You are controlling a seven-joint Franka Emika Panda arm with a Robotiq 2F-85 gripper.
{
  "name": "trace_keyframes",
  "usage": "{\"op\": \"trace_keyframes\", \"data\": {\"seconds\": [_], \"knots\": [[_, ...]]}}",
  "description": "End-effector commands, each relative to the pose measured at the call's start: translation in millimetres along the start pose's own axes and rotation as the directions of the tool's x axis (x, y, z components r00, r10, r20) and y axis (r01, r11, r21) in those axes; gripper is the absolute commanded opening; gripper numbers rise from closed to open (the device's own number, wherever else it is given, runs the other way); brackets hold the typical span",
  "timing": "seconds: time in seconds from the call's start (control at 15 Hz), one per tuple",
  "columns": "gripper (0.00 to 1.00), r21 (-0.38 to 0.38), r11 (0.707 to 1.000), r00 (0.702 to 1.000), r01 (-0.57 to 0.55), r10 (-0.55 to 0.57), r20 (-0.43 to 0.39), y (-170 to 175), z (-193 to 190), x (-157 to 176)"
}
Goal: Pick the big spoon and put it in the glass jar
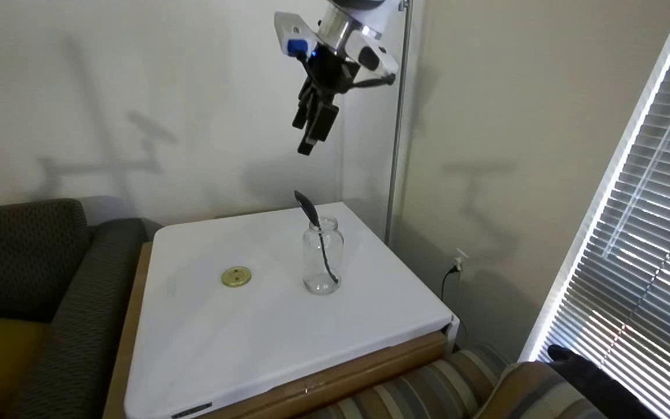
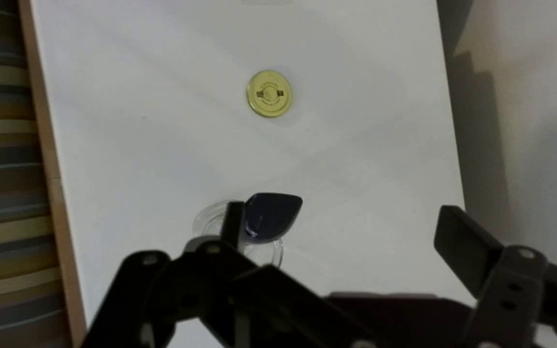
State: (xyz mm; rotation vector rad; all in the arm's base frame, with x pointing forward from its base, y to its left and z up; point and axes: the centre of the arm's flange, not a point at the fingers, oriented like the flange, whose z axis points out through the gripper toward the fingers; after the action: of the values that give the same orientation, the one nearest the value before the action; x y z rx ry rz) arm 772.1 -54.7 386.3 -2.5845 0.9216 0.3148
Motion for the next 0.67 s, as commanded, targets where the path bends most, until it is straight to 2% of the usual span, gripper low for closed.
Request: {"op": "trace_keyframes", "data": {"seconds": [0.0,0.27,0.47,0.53,0.6], "knots": [[1.0,-0.197,0.98,0.999,0.003,-0.009,-0.032,-18.0,-35.3,-40.0],[1.0,-0.397,0.918,0.998,0.002,-0.029,-0.063,-28.2,-57.9,-72.7],[1.0,-0.49,0.872,0.995,-0.02,-0.029,-0.093,-28.8,-68.2,-88.3],[1.0,-0.427,0.904,0.995,-0.023,-0.019,-0.095,-22.5,-55.1,-91.4],[1.0,-0.448,0.894,0.995,-0.027,-0.021,-0.102,-23.1,-56.5,-94.9]]}}
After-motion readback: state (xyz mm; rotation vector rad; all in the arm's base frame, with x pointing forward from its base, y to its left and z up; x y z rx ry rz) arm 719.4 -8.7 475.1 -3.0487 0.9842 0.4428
